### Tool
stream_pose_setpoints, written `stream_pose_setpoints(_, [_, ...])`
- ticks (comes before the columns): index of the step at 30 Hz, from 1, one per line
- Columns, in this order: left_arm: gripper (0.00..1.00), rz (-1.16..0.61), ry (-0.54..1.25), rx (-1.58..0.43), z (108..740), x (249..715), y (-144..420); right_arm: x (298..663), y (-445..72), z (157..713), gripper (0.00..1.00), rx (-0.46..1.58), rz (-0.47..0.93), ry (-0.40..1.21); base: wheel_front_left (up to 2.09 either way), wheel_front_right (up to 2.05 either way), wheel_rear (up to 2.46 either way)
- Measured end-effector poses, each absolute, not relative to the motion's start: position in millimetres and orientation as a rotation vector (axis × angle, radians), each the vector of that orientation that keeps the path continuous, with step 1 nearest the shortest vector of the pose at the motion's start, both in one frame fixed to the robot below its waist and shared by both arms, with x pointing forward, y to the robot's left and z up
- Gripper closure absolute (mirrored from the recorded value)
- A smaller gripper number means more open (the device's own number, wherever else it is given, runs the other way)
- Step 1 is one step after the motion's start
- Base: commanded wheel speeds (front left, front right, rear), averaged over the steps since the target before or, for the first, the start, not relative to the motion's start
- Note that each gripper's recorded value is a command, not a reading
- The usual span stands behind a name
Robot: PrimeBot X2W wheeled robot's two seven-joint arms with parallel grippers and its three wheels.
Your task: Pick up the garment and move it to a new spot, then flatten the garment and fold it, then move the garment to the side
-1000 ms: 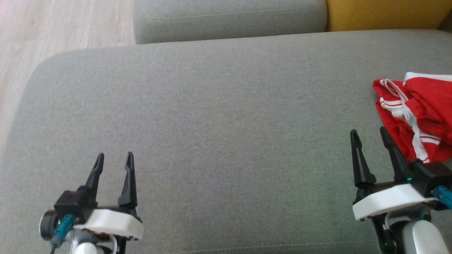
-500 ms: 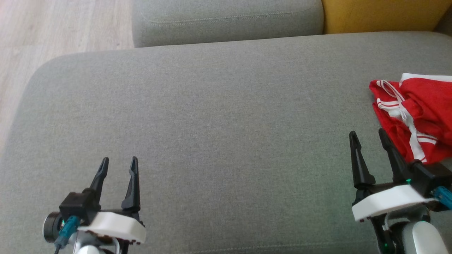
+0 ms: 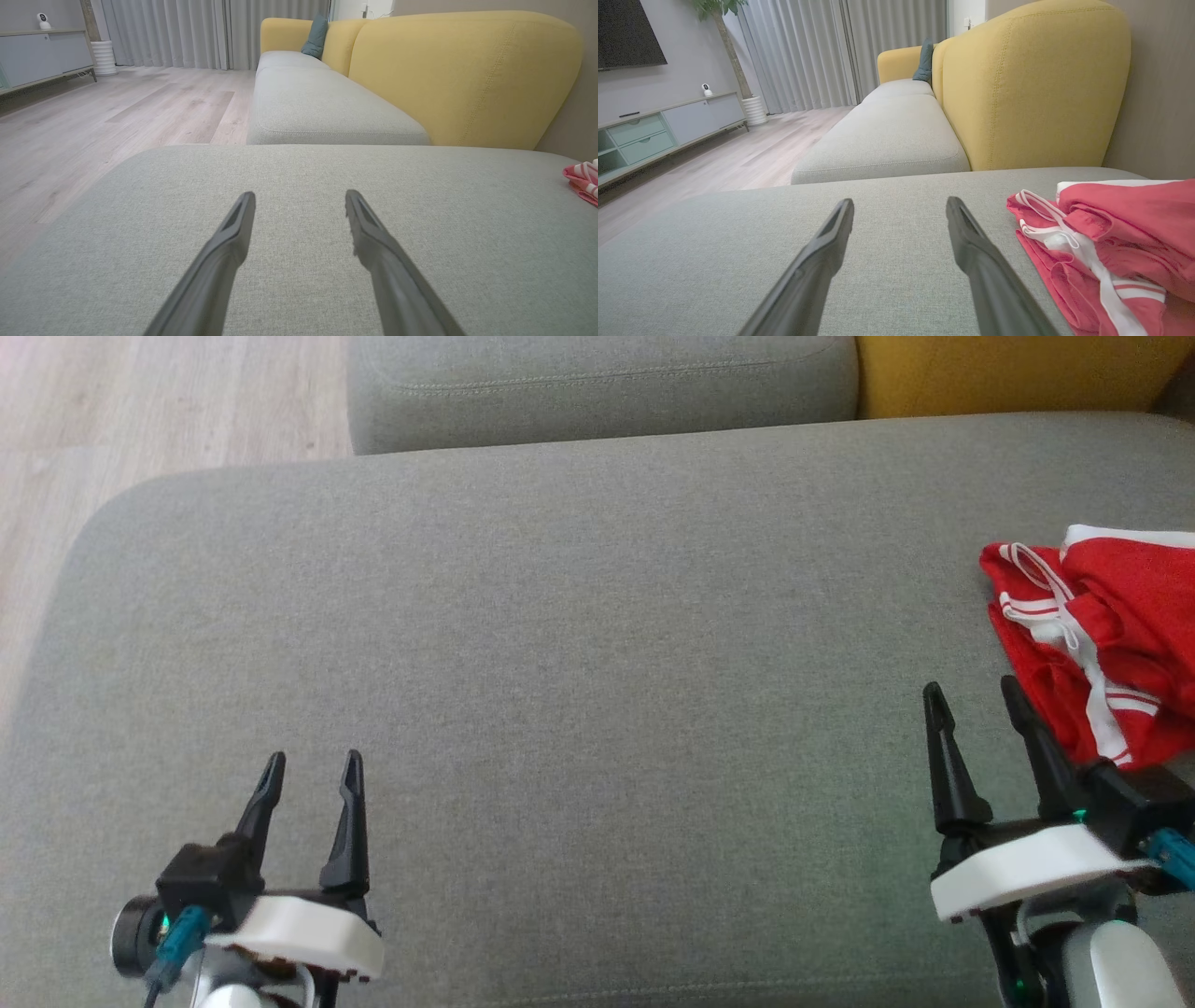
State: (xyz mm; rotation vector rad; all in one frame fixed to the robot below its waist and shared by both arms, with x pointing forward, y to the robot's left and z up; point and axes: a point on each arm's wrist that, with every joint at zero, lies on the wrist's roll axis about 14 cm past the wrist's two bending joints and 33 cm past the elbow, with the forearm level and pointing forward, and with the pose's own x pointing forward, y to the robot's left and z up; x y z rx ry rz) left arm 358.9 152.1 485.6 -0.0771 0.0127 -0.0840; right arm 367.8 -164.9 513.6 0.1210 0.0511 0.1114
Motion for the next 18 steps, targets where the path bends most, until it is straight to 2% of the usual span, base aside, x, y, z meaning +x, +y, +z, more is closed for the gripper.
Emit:
stream_pose_setpoints(8, [0.0, -0.079, 0.023, -0.072, 482, 360, 154, 370, -163, 511, 0.0, 0.121, 0.118, 0.063, 0.0, 0.0, 0.0])
stream_pose_setpoints(9, [1.0, -0.079, 0.026, -0.071, 481, 359, 154, 370, -163, 511, 1.0, 0.121, 0.118, 0.064, 0.0, 0.0, 0.0])
stream_pose_setpoints(14, [1.0, -0.064, 0.132, -0.083, 449, 345, 154, 361, -164, 480, 1.0, 0.131, 0.107, 0.16, 0.0, 0.0, 0.0])
stream_pose_setpoints(18, [1.0, -0.05, 0.158, -0.127, 443, 341, 156, 357, -164, 475, 1.0, 0.182, 0.102, 0.174, 0.0, 0.0, 0.0])
